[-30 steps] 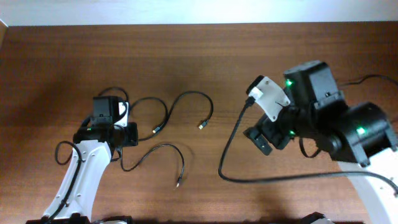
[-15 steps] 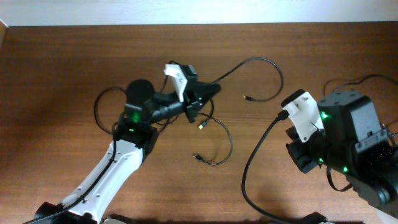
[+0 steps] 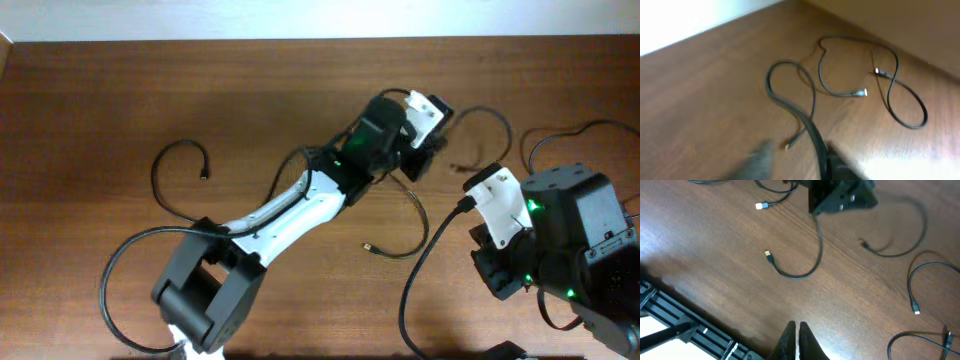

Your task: Untangle cables

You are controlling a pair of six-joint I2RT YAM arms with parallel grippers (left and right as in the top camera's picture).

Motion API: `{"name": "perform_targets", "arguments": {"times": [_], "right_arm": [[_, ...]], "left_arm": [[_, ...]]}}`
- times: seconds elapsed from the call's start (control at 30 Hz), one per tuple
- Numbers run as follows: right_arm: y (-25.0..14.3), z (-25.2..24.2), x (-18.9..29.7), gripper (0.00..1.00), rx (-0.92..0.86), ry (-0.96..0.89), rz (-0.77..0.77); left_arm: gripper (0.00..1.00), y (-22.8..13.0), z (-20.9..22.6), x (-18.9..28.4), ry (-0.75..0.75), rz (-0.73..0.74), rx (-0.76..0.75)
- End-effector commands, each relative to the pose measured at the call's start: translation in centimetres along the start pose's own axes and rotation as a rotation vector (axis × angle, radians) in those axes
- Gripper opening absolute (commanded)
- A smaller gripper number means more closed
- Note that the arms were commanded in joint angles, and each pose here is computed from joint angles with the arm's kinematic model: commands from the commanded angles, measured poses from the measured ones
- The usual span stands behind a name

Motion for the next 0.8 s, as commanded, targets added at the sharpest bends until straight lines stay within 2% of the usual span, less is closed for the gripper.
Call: {"name": "perform_targets", "arguments": {"times": [0.0,0.03,0.07,0.1,0.13,0.17,0.2,0.27,0.3,0.33,0.37,0.4,0.43,0.47,0.5,0.53,0.57,0.6,0.63,0.67,0.77], "right_arm": [[0.0,0.1,0.2,0.06,-0.014,0.004,-0.010],[0.1,0.0,0.2,0.08,-0.014,0.003,-0.011],[0.2,-0.1,0.0,0.10,-0.014,-0.006,-0.015],[0.2,-0.4,-0.6,0.11,-0.014,-0.025,-0.008],[0.2,-0.4,-1.8,0.11,-0.014,-0.022,0.009],[0.0,-0.4,-3.7,0.11,-0.014,-0.016,0.047],[0.3,-0.5,-6.1,0.11,-0.016,-0.009,0.079],[1.7,-0.7,-6.6,0.11,-0.037,-0.018,0.035],[2.4,-1.1,-6.8,0.12,-0.037,-0.034,0.011],[2.7,-1.6,-7.3,0.27,-0.037,-0.066,0.020],[2.8,-1.8,-8.0,0.31,-0.036,-0.073,0.038],[3.2,-1.9,-9.6,0.36,-0.035,-0.069,0.065],[3.6,-1.9,-11.9,0.66,-0.035,-0.063,0.099],[4.2,-2.0,-14.7,0.87,-0.066,-0.051,0.134],[4.7,-2.0,-16.4,0.95,-0.097,-0.046,0.150],[6.3,-1.6,-20.5,0.99,-0.112,-0.001,0.150],[7.2,-1.6,-23.1,0.99,-0.114,0.010,0.143],[8.0,-2.1,-25.1,0.99,-0.190,-0.010,0.126],[8.8,-2.7,-26.9,0.99,-0.326,-0.024,0.097],[10.0,-3.5,-29.7,0.99,-0.538,-0.022,0.046],[11.3,-4.1,-31.8,0.87,-0.830,-0.028,-0.014]], "left_arm": [[0.93,-1.5,0.9,0.2,0.004,0.085,0.038],[0.87,-2.4,1.5,0.6,0.017,0.127,0.060],[0.63,-3.4,2.1,1.2,0.032,0.178,0.084],[0.78,-4.0,2.7,2.3,0.041,0.225,0.019],[0.88,-3.5,4.1,3.5,0.102,0.230,0.008],[0.89,-2.0,5.3,5.1,0.154,0.197,0.005],[0.87,1.7,7.9,10.0,0.245,0.118,0.001],[0.90,2.7,11.1,15.1,0.375,0.115,0.047],[0.88,2.2,12.3,17.7,0.419,0.142,0.089],[0.88,2.3,12.5,19.6,0.444,0.148,0.107],[0.87,2.9,13.1,21.4,0.491,0.129,0.111],[0.87,3.4,14.5,24.8,0.632,0.117,0.116],[0.89,3.0,15.1,27.0,0.721,0.139,0.131],[0.90,1.3,14.8,29.3,0.751,0.209,0.177],[0.90,-0.2,14.1,30.2,0.750,0.268,0.225],[0.91,-2.3,12.1,30.6,0.695,0.352,0.304],[0.91,-3.0,11.7,30.8,0.690,0.389,0.319],[0.91,-3.4,11.6,31.0,0.691,0.404,0.324],[0.92,-3.4,11.6,31.0,0.691,0.404,0.324],[0.92,-3.4,11.6,30.9,0.691,0.404,0.324],[0.92,-3.5,11.6,31.0,0.690,0.408,0.326]]}}
Point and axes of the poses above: each gripper's point midway between its finger pads, its own x axis back along the fingers, its own z axis along the line the jaws close on, y = z × x, the point moved 2 cm from there along x, back along the fingers, and after that the axes turned 1 degree about x, right-handed, at the moved point
